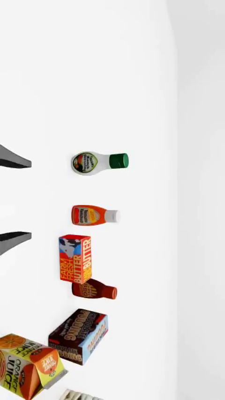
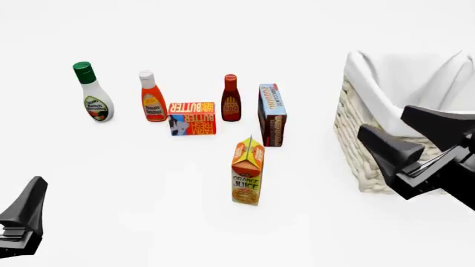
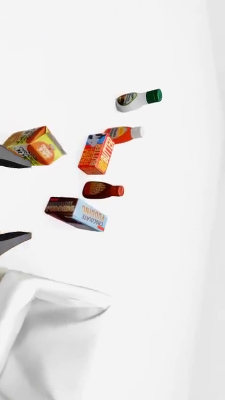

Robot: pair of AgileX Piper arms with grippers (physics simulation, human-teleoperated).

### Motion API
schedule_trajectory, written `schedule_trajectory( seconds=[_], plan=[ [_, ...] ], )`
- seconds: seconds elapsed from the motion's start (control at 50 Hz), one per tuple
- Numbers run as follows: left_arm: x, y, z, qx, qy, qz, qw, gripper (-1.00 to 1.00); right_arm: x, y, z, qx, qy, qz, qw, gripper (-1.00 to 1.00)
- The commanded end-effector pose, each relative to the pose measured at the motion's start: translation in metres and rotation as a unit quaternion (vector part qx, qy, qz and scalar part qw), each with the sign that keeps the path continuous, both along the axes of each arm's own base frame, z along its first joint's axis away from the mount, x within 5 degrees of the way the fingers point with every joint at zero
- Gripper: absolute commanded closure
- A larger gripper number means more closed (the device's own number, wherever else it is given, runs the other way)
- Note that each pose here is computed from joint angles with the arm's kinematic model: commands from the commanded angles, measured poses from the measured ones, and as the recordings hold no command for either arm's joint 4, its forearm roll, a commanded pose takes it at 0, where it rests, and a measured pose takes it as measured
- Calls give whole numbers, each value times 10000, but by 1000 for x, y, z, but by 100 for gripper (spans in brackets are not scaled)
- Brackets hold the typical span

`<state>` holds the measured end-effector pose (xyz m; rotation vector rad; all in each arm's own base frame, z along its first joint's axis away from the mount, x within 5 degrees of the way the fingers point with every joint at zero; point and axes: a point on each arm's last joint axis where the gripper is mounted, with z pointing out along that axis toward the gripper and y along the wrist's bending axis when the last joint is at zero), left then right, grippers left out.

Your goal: Pick the orange juice and place it in the basket.

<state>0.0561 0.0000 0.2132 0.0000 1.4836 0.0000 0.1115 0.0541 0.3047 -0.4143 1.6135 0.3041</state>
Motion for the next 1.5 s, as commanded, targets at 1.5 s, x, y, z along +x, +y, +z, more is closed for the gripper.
schedule_trajectory(
  seconds=[1.5],
  plan=[
    [0,0,0,0,0,0,10000,-100,105,75,47,1250,2901,-337,9482,-100]
  ],
)
